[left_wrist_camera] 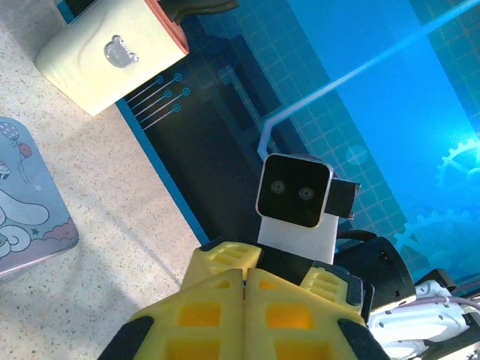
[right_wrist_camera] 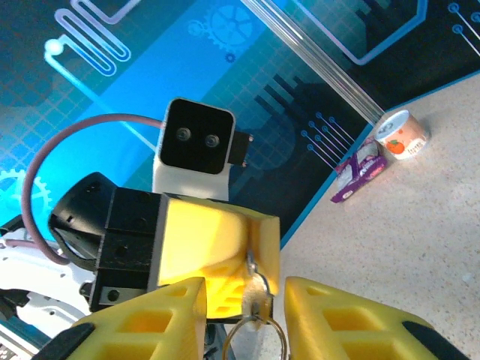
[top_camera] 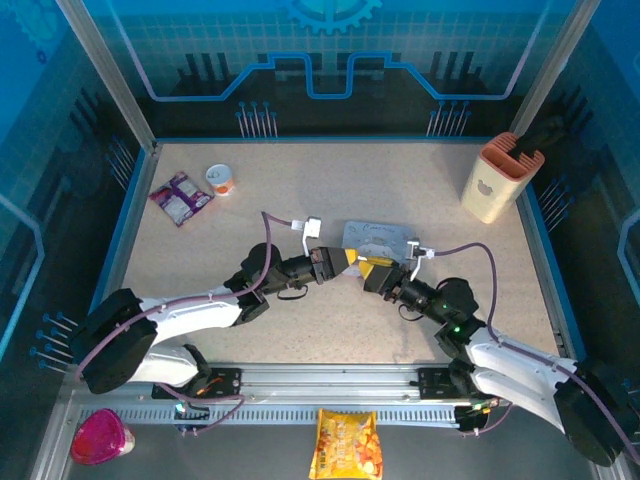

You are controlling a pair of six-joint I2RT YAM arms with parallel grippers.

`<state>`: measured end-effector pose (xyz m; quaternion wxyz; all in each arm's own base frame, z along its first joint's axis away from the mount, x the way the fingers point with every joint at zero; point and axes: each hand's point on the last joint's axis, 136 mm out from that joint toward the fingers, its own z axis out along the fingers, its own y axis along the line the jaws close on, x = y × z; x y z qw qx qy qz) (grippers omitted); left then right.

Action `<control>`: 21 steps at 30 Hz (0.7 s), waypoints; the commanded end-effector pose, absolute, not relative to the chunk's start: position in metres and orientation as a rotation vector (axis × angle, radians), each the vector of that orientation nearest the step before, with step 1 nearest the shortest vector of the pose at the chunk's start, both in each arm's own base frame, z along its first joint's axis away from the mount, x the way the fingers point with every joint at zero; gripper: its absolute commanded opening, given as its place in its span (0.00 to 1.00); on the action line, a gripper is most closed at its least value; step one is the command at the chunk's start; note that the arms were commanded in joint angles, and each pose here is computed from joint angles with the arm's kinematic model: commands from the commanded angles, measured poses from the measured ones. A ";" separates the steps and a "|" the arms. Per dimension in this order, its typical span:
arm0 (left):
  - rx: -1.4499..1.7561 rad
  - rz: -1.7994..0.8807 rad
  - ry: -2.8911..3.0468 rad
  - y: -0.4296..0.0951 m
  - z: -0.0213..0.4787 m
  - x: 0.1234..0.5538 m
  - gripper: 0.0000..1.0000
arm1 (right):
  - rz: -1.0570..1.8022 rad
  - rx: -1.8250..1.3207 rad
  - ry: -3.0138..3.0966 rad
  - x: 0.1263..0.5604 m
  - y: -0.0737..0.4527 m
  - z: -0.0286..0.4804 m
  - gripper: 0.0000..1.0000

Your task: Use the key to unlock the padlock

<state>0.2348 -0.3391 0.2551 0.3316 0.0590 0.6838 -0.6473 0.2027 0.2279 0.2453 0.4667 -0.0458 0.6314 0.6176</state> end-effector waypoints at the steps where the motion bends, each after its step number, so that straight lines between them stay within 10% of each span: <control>1: 0.190 -1.699 1.720 -0.335 0.270 0.229 0.00 | 1.519 -0.123 1.521 0.197 0.226 0.250 0.31; 18: 0.210 -1.712 1.706 -0.336 0.274 0.226 0.00 | 1.526 -0.140 1.528 0.200 0.233 0.256 0.24; 21: 0.219 -1.707 1.705 -0.336 0.275 0.225 0.00 | 1.503 -0.101 1.535 0.203 0.227 0.250 0.35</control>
